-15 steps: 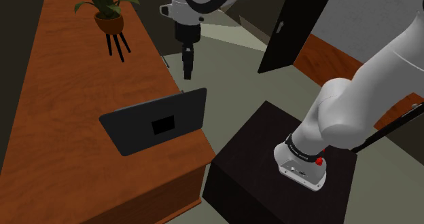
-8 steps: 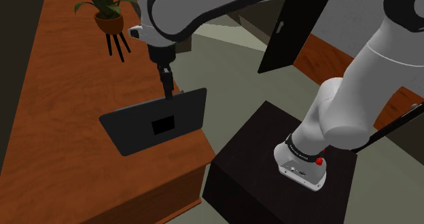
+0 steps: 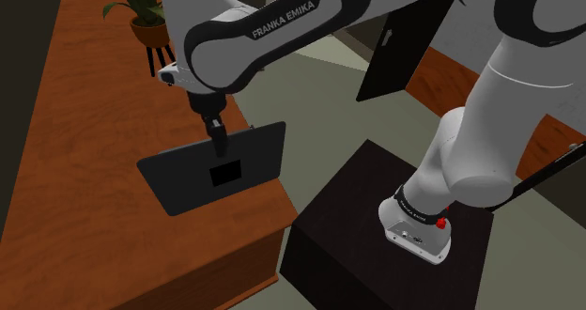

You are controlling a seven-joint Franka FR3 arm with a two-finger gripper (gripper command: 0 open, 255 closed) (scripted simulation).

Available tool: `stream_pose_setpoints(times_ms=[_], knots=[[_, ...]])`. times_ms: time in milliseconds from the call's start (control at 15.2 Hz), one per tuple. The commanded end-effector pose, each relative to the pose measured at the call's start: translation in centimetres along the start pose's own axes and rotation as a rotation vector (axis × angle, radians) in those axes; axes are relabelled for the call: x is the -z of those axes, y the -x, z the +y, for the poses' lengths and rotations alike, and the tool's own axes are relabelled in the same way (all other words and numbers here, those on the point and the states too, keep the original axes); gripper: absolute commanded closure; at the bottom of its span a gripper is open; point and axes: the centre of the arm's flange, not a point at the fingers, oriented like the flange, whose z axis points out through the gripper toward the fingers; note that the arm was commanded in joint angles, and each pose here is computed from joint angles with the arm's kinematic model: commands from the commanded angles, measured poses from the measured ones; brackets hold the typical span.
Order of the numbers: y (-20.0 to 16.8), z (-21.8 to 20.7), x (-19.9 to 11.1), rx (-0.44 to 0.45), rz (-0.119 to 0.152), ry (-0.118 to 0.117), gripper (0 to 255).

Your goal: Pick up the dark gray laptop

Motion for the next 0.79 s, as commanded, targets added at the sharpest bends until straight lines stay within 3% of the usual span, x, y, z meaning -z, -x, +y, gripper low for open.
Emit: stream_pose_setpoints(times_ms=[0, 198, 264, 726], knots=[[0.02, 0.10, -1.03, 0.001, 0.000, 0.000, 0], [0.04, 0.19, -1.85, 0.001, 0.000, 0.000, 0], [0.06, 0.18, -1.83, 0.001, 0.000, 0.000, 255], [0.02, 0.21, -1.82, 0.001, 0.000, 0.000, 255]])
